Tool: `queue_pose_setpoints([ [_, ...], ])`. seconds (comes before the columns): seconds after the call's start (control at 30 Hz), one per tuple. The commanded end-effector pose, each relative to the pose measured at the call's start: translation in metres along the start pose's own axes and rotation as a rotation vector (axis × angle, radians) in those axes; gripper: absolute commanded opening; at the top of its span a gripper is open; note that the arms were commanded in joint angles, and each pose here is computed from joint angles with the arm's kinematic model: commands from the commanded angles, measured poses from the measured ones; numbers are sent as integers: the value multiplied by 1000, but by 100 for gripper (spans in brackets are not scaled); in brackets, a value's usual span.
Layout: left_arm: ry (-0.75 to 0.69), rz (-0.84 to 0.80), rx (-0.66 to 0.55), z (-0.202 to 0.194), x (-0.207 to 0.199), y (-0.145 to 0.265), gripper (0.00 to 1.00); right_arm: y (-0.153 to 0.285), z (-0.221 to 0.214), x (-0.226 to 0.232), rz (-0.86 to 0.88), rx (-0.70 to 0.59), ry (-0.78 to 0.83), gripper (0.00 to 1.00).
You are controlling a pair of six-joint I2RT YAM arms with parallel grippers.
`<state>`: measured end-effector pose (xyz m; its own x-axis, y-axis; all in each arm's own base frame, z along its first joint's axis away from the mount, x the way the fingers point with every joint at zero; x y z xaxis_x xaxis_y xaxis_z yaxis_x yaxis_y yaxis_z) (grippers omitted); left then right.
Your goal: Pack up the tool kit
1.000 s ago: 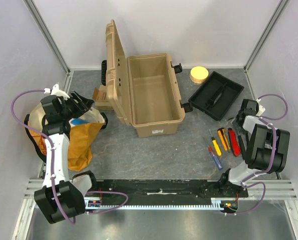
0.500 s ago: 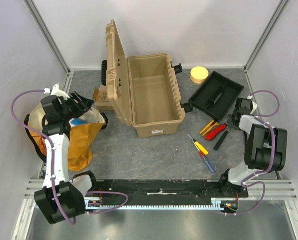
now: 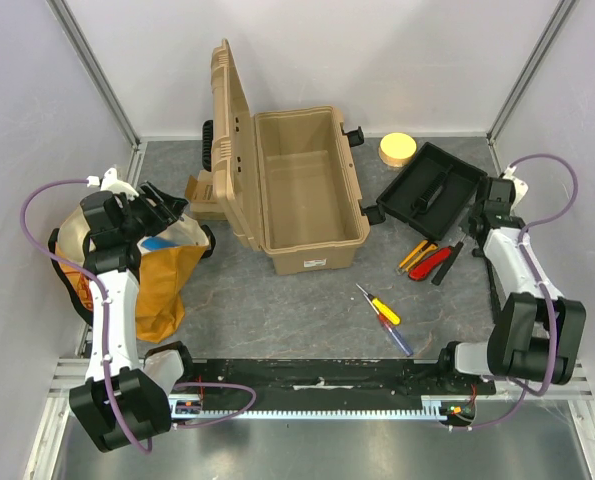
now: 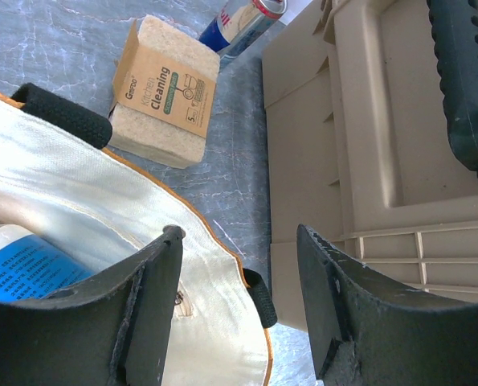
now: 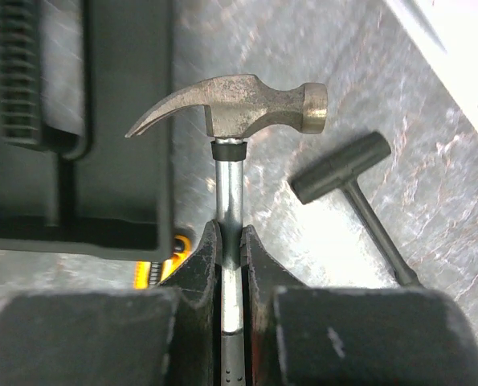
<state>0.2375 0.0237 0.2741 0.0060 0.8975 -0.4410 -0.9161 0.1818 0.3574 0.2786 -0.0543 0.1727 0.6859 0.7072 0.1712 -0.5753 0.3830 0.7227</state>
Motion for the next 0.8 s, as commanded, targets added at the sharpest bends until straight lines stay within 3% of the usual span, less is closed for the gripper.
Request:
queue_pose_setpoints([
  [0.0,-16,-5,-43,4,-3,3,64,47,46,26,141,-152,-44,0],
  [0.2,-13,-6,-40,4,-3,3,64,108,62,81,493,-185,9,0],
  [0.47,-12,-5,-38,4,-3,3,64,189,33,178,931,-225,131,0],
  [0.77,-24,20,-49,3,-1,5,64,187,-22,275,987,-214,233,0],
])
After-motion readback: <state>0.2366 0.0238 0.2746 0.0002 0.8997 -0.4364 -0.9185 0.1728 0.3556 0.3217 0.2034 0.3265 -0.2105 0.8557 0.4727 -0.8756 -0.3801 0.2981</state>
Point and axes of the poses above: each gripper's point midway between its finger pads, its own y axis back along the fingers, its own x axis along the line the jaws close on, z = x × y, the point moved 10 cm from there along y, back along the fingers, and after that the axes turned 9 degrees about -y, right-handed, at the moved point
